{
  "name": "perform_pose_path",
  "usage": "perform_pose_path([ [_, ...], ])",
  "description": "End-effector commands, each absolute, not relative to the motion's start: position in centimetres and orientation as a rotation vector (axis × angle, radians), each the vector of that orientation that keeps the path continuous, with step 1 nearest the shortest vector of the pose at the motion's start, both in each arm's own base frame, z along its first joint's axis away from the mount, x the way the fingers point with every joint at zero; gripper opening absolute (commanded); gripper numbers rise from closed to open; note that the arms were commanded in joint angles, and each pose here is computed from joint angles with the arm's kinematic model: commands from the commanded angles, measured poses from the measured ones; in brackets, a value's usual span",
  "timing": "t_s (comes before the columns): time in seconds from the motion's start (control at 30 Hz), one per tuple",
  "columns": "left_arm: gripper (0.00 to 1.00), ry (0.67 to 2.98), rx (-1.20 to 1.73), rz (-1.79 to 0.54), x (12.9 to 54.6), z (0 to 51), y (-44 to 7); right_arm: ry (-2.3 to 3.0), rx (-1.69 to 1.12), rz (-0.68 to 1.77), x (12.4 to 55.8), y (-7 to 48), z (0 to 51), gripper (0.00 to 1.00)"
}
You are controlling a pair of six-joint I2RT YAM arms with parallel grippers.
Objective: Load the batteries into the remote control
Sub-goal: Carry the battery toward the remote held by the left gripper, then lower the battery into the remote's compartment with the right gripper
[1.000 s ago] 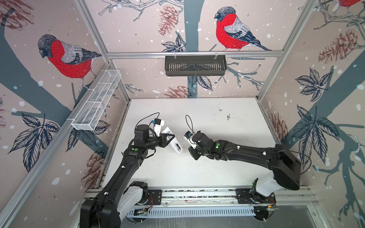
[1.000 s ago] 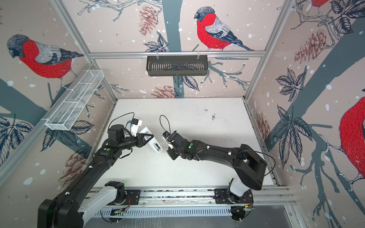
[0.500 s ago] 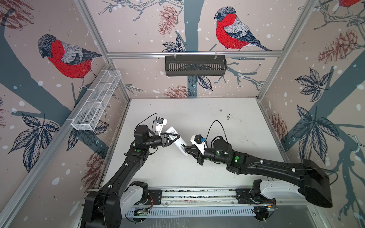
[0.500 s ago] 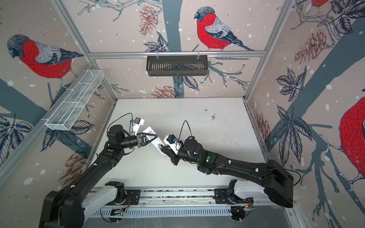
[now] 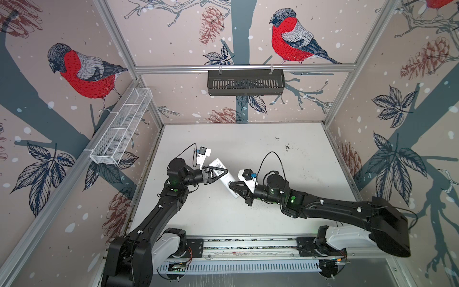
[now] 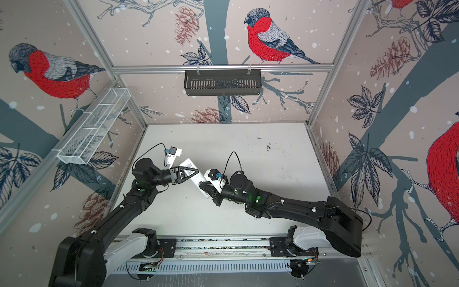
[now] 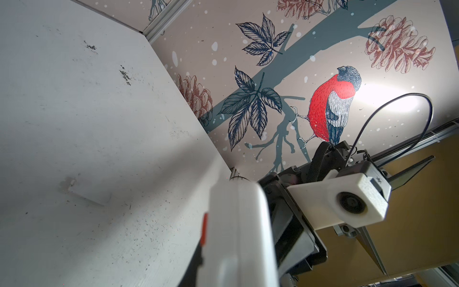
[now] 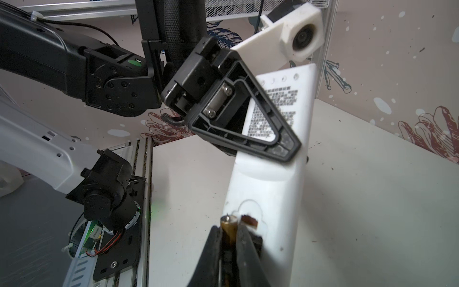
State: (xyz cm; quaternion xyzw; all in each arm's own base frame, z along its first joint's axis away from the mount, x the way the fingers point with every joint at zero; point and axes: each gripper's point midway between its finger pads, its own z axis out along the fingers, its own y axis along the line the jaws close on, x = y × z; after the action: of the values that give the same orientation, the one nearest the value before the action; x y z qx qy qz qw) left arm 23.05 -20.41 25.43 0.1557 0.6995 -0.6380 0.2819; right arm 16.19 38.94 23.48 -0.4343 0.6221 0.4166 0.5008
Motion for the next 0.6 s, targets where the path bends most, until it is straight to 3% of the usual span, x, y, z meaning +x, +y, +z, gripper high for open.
perform_pose_path([
  [0.0,0.0,1.803,0.489,-1.712,22.56,26.79,-20.5,1.494,-1.033,1.008,16.26,38.94,23.7,0.14],
  [0.4,0.0,1.808,0.488,-1.705,22.99,26.49,-20.56,1.523,-1.013,0.973,16.59,38.22,23.58,0.21],
  [0.57,0.0,1.824,0.481,-1.672,23.43,26.1,-20.49,1.526,-1.008,0.961,16.82,38.18,23.96,0.31],
])
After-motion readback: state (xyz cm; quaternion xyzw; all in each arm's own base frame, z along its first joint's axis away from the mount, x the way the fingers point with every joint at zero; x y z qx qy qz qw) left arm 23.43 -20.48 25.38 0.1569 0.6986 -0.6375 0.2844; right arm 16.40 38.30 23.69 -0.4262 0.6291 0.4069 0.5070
